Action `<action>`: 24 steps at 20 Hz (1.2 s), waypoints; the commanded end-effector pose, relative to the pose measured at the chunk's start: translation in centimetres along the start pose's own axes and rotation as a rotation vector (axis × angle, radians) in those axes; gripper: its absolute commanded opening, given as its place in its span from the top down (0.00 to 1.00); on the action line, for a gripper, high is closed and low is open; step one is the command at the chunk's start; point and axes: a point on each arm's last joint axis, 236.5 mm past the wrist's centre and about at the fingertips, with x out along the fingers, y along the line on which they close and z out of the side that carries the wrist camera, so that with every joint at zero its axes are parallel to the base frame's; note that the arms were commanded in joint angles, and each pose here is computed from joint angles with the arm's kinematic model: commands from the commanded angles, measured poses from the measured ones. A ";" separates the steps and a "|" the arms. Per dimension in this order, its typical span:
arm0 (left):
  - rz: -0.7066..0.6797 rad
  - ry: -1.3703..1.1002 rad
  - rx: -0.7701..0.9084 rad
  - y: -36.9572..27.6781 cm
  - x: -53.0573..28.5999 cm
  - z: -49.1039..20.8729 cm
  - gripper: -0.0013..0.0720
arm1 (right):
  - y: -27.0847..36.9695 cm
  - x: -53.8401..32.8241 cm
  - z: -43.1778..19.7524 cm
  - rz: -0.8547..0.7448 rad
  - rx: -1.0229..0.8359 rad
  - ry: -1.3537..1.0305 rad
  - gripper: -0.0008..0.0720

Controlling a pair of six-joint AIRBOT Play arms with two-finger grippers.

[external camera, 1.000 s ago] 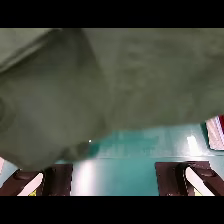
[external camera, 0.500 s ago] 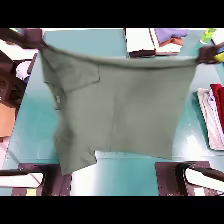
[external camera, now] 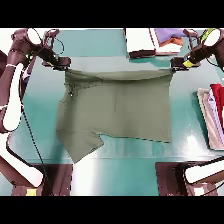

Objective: Fold the shirts.

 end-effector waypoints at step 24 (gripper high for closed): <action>0.148 0.223 -0.109 3.5 -3.5 -14.8 0.34 | 0.7 0.2 -14.5 0.070 0.097 0.208 0.43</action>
